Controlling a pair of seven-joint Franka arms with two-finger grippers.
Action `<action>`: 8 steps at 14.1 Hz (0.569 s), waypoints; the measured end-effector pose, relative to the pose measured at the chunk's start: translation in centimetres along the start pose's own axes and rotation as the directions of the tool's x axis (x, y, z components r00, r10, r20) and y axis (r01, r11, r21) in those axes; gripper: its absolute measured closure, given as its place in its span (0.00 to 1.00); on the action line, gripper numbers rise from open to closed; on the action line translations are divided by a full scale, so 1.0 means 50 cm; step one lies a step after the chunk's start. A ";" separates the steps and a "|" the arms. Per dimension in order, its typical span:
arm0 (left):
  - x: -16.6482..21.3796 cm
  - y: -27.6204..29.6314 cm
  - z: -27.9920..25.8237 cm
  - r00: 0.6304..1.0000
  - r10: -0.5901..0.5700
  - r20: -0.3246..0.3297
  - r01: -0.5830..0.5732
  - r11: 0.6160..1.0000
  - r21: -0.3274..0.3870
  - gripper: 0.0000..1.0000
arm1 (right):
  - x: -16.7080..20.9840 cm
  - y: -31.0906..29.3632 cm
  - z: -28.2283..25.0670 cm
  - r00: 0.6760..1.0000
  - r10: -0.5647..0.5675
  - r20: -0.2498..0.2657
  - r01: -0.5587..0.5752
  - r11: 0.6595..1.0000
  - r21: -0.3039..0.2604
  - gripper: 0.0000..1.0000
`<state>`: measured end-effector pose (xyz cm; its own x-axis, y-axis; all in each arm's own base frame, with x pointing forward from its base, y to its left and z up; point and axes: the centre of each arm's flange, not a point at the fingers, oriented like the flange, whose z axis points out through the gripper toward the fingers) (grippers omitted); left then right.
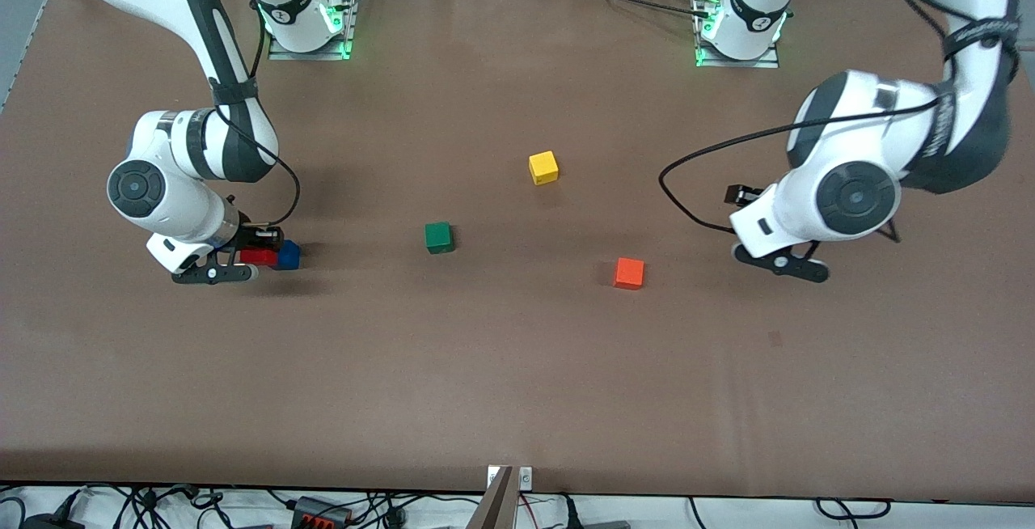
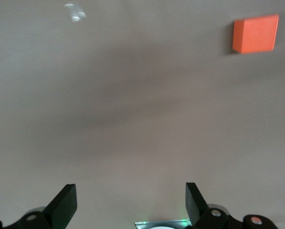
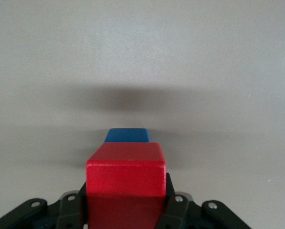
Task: Pass red block to right arm, stack on blue
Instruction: 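Lower the red cube onto the blue cube while the left gripper retracts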
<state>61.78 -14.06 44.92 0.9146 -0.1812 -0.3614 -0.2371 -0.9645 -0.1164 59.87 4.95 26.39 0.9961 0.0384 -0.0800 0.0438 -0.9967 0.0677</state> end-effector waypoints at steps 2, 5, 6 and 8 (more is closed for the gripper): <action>-0.020 -0.042 -0.077 0.997 -0.056 -0.051 0.055 0.998 -0.012 0.00 | -0.006 -0.012 0.014 1.000 0.030 0.005 -0.030 1.000 -0.002 0.44; -0.051 -0.124 -0.171 0.974 -0.135 -0.184 0.129 0.991 -0.047 0.00 | -0.018 -0.041 0.035 0.999 0.038 -0.012 -0.038 0.999 -0.006 0.44; -0.069 -0.149 -0.195 0.961 -0.162 -0.223 0.147 0.986 -0.080 0.00 | -0.022 -0.042 0.045 0.999 0.039 -0.020 -0.039 0.999 -0.007 0.44; -0.117 -0.197 -0.220 0.936 -0.206 -0.287 0.171 0.975 -0.144 0.00 | -0.031 -0.039 0.059 0.999 0.041 -0.024 -0.041 0.999 -0.008 0.44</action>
<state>62.38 -5.63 58.36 0.9985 -0.0255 -0.0489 -0.0276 -0.9987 -0.0424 58.02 6.63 23.46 0.9986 -0.0004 -0.0530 0.0038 -0.9969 0.0786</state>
